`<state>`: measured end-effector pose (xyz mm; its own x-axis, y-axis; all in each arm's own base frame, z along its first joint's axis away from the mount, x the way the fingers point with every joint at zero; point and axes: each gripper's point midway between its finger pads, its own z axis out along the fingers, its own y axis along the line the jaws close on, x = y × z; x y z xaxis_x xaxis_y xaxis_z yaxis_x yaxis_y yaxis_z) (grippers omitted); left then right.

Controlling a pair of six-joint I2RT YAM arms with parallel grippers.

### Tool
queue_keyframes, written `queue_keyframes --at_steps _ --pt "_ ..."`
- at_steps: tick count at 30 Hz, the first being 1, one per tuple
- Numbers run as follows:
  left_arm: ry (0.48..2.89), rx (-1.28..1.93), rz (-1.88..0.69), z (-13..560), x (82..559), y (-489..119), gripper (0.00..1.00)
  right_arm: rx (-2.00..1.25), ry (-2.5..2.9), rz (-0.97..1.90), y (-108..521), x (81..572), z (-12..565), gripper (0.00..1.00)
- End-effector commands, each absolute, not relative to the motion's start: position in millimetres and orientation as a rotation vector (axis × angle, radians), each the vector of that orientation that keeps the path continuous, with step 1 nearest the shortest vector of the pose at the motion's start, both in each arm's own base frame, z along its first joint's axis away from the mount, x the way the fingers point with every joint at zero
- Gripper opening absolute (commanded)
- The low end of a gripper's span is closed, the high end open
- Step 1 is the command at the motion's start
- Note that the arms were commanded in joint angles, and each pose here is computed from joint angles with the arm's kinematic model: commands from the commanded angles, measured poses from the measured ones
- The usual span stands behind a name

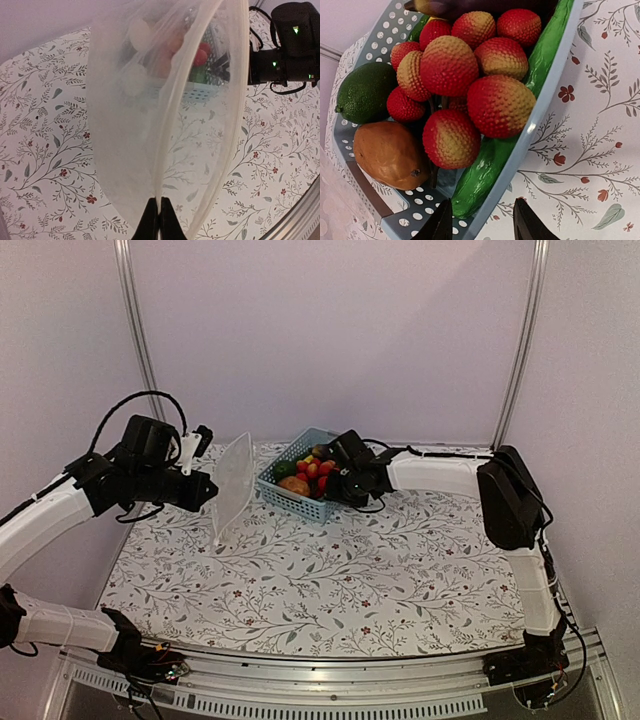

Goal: Place the food in the zip-top bag and seal the zipper
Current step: Adjust the bin at the center of the board.

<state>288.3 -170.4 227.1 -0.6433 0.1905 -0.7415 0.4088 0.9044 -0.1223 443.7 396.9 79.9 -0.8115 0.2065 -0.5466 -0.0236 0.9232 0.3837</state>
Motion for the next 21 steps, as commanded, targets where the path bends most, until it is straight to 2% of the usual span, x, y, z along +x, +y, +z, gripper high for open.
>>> queue_keyframes --at_steps 1,4,13,18,21 --pt "2.263 0.403 -0.387 229.3 288.3 -167.9 0.0 0.192 2.486 0.457 388.2 452.5 63.0 0.37" --pt "2.261 0.4 -0.382 229.7 288.4 -166.7 0.0 0.238 2.477 0.417 377.9 456.2 63.1 0.26" --pt "2.256 0.396 -0.356 230.7 289.6 -161.7 0.0 0.224 2.473 0.313 353.2 455.8 79.1 0.08" --pt "2.256 0.399 -0.352 230.7 289.2 -160.6 0.0 0.159 2.486 0.202 330.1 445.3 89.0 0.01" --pt "2.254 0.396 -0.353 231.4 288.9 -160.4 0.0 0.13 2.495 0.129 311.1 437.0 95.5 0.0"
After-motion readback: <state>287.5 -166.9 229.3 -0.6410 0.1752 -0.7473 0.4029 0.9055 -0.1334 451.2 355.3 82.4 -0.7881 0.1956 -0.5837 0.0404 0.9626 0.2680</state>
